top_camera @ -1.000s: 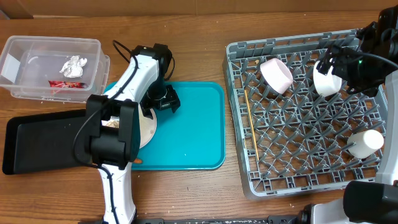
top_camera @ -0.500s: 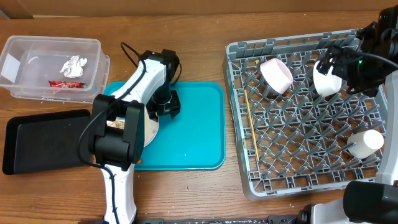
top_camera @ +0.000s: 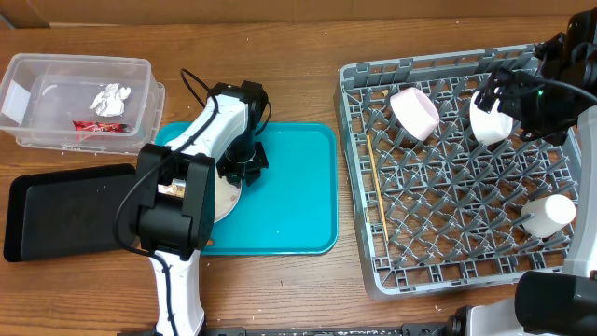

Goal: Sort waste into correct bins and load items into the dishwasher
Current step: 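Reach the left gripper to the white plate rim and grasp it, then lift the white plate with the left gripper over the black tray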

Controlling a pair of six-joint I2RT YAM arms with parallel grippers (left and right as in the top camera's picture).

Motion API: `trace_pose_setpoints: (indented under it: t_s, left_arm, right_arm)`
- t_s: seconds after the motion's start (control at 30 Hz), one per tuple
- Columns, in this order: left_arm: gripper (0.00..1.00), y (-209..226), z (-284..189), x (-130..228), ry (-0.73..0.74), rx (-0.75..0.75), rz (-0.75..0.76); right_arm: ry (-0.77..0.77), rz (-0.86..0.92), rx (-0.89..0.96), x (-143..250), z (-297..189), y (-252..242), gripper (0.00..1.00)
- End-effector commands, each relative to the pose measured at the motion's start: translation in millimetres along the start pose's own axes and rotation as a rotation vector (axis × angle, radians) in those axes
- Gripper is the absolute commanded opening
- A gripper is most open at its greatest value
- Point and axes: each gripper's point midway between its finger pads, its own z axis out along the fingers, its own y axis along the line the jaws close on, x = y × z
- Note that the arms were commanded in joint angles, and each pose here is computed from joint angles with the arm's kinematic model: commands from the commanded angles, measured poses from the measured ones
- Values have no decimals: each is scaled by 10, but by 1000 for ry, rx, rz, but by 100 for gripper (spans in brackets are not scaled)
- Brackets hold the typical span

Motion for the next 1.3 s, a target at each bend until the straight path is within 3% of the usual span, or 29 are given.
trace_pose_setpoints:
  t_s: [0.0,0.13,0.6,0.93,1.27]
  left_arm:
    - [11,89,226,50,27,-74,4]
    - [4,116,224,31,16,-90,5]
    - [4,369,-100,-104,-51,-240,12]
    - [4,350,-535,-181,-81,-228,8]
    - [4,471,-870,-22,-43,-249,4]
  right_arm:
    - [0,-8,-8,3,0,24,100]
    - [0,-8,-8,5,0,24,100]
    - [0,-8,-8,5,0,24,100]
    - [3,-7,-7,11,0,22,100]
    - [3,-7,-7,11,0,22,100]
